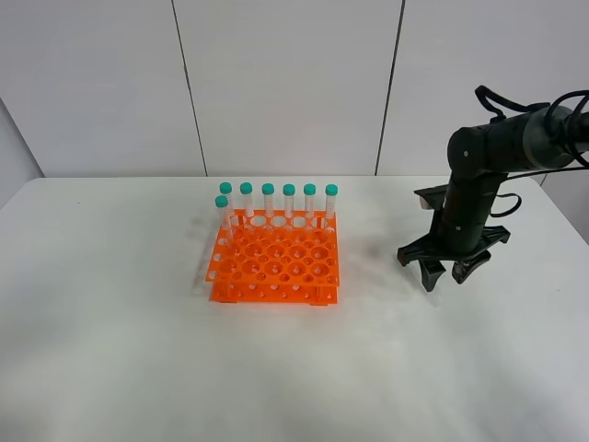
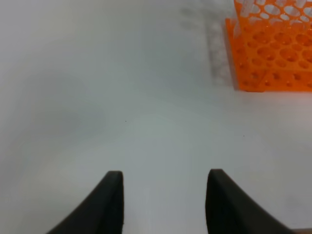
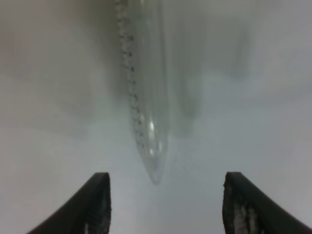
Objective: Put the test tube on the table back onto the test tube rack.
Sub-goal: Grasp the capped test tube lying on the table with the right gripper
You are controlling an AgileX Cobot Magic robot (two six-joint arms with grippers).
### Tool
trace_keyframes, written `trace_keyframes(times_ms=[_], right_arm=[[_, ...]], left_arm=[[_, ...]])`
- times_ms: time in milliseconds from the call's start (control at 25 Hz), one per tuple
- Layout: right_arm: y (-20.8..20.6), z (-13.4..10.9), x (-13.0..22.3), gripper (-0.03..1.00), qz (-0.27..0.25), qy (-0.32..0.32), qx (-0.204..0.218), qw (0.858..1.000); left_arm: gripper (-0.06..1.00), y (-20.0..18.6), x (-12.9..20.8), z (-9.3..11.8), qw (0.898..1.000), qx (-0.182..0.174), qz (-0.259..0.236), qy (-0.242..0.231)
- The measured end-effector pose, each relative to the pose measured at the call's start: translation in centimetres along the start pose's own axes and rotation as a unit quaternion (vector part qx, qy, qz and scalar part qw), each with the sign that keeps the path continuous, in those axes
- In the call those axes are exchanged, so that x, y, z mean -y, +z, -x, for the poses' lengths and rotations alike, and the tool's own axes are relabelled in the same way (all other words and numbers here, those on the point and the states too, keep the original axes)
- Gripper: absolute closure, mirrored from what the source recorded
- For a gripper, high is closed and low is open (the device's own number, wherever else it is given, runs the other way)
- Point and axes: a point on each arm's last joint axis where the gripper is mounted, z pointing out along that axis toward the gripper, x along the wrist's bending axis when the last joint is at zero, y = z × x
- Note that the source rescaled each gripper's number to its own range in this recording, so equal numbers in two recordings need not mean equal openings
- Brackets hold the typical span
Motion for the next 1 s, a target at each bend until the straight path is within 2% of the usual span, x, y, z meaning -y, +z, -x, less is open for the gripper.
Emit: trace_keyframes(times_ms=[160,400,1000], right_arm=[[0.1,-0.3,-0.2,-0.03,0.010,0.003,-0.019,1.000],[1.6,-0.5,-0.2,-0.03,-0.015,0.006,-0.025,1.000],[1.9,-0.5,-0.6,-0.03,0.004,0.004,-0.021,1.000]], left_arm=[[0.34,0.0,0.0,0.0,1.000,0.000,0.000,0.000],[0.34,0.0,0.0,0.0,1.000,0.000,0.000,0.000],[0.34,0.0,0.0,0.0,1.000,0.000,0.000,0.000]])
